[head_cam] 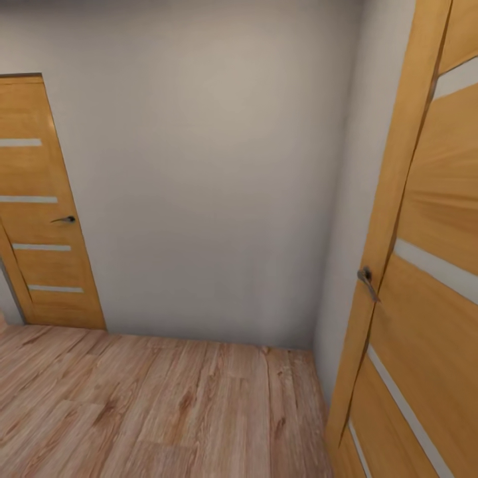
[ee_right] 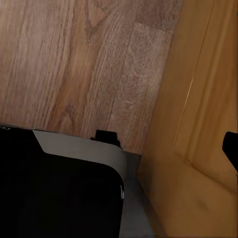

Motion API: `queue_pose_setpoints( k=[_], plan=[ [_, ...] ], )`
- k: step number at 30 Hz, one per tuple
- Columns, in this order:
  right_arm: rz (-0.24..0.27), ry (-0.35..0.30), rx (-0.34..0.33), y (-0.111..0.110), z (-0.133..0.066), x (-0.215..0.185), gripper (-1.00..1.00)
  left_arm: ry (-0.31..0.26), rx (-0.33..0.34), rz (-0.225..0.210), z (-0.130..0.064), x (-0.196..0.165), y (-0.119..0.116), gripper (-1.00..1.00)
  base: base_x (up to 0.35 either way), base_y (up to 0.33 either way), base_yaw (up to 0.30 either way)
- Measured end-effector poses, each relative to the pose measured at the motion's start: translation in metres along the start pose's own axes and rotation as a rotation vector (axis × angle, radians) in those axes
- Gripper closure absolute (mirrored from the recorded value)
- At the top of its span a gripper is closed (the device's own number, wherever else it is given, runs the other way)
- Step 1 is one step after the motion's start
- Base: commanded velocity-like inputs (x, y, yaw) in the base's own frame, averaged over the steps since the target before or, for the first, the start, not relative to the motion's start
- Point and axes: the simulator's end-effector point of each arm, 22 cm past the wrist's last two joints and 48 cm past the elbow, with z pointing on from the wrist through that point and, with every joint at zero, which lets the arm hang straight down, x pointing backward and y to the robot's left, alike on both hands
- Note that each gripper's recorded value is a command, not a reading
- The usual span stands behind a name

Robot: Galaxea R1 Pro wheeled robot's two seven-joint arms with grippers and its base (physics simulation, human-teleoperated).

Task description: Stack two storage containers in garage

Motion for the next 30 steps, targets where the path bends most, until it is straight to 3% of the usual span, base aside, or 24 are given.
queue_pose_setpoints(
  k=[30],
  plan=[
    [-0.003,0.001,0.002,-0.0001,0.0,0.0,-1.0,0.001,0.0,0.0,0.0,0.0,0.0,-1.0,0.321,0.0,0.0]
  ],
)
